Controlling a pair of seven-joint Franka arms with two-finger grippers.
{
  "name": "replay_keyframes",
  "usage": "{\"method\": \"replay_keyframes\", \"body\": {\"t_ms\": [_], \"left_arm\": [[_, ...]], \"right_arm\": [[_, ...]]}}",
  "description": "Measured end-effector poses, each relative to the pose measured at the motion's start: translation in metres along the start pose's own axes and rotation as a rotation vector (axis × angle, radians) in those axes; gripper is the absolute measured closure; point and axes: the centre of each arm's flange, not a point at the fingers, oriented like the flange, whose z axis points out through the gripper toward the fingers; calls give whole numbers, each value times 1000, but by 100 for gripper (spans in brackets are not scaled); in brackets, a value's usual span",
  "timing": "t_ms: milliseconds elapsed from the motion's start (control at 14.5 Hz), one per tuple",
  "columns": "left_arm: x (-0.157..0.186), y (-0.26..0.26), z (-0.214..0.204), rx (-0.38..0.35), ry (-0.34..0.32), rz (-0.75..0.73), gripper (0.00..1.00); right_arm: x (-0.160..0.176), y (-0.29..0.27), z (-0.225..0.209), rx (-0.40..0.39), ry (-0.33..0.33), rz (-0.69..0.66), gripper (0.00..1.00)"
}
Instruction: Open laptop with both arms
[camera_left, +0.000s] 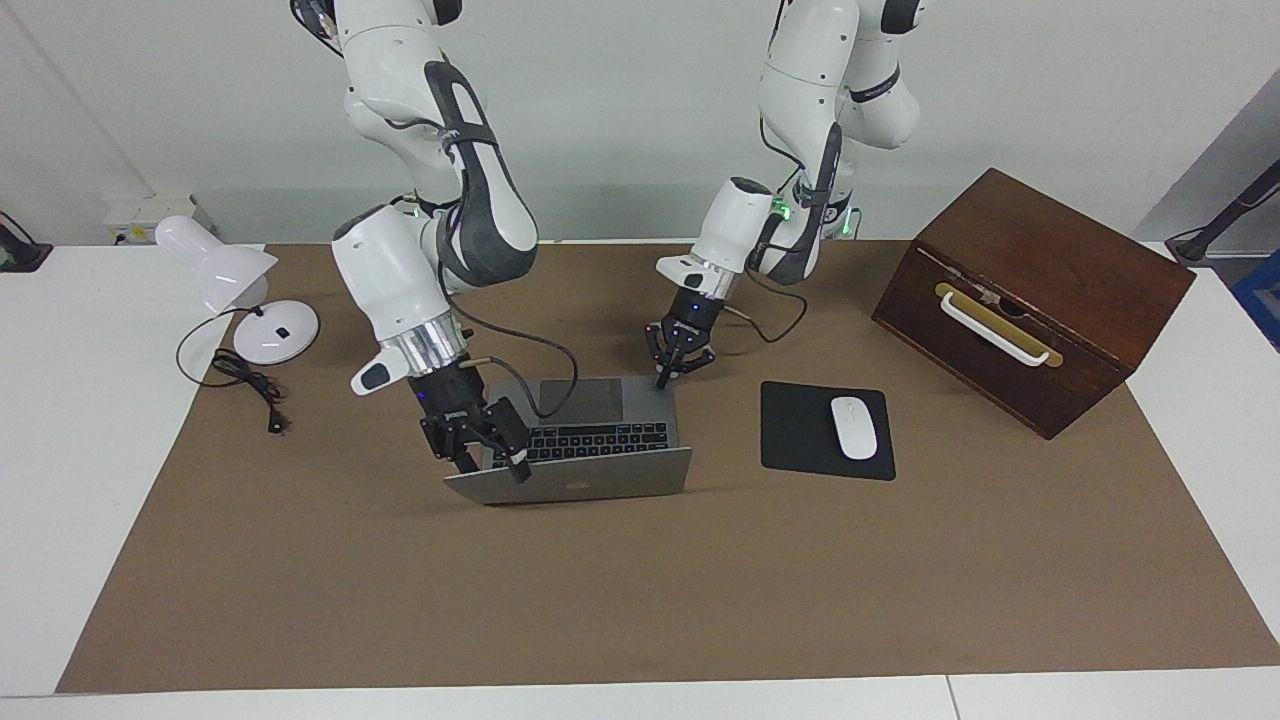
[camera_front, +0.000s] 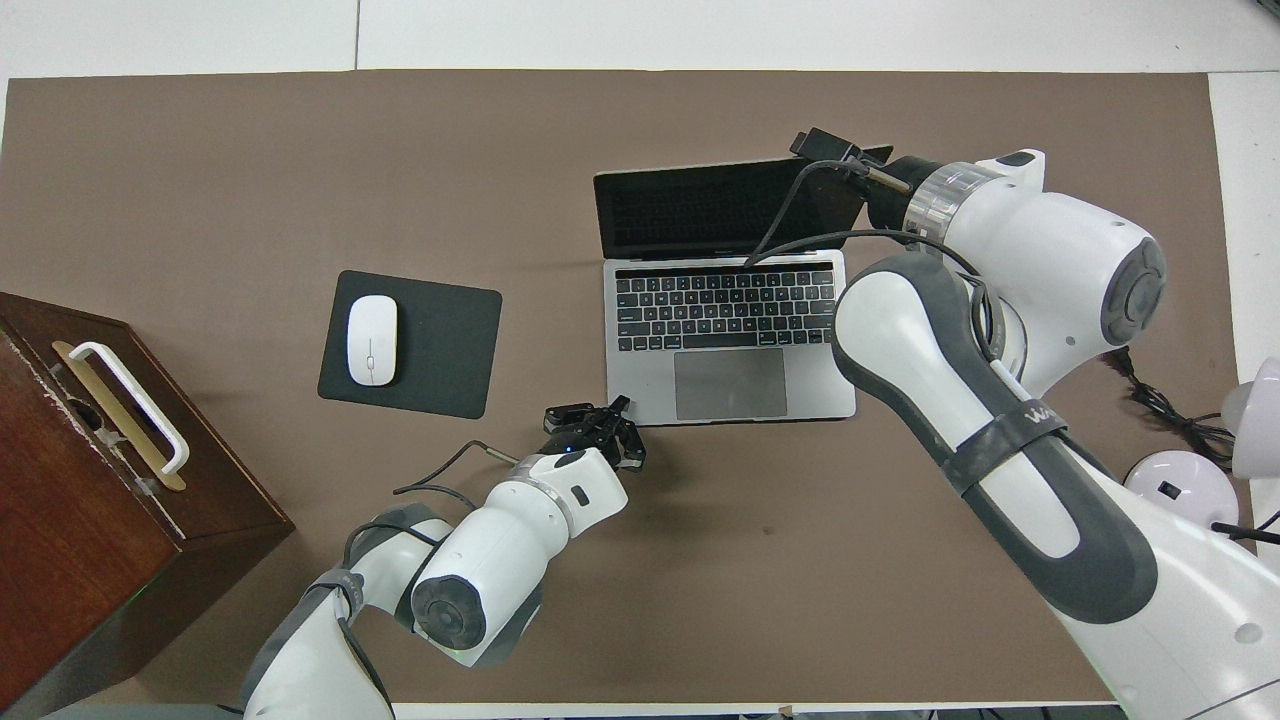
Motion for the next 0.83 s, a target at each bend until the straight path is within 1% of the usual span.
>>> {"method": "replay_keyframes", "body": {"t_ms": [206,344,550,825], "left_arm": [[0,0,0,0,0,-1,99],[0,0,0,0,0,-2,99],[0,0,0,0,0,-4,99],[0,0,0,0,0,-4,99]], "right_arm": [[5,1,-3,-1,-42,9,0],[15,2,-9,-20,-71,11,0],[29,1,-19,-62,-58,11,0],[36,-6,-28,-65,-86,5,0]]}}
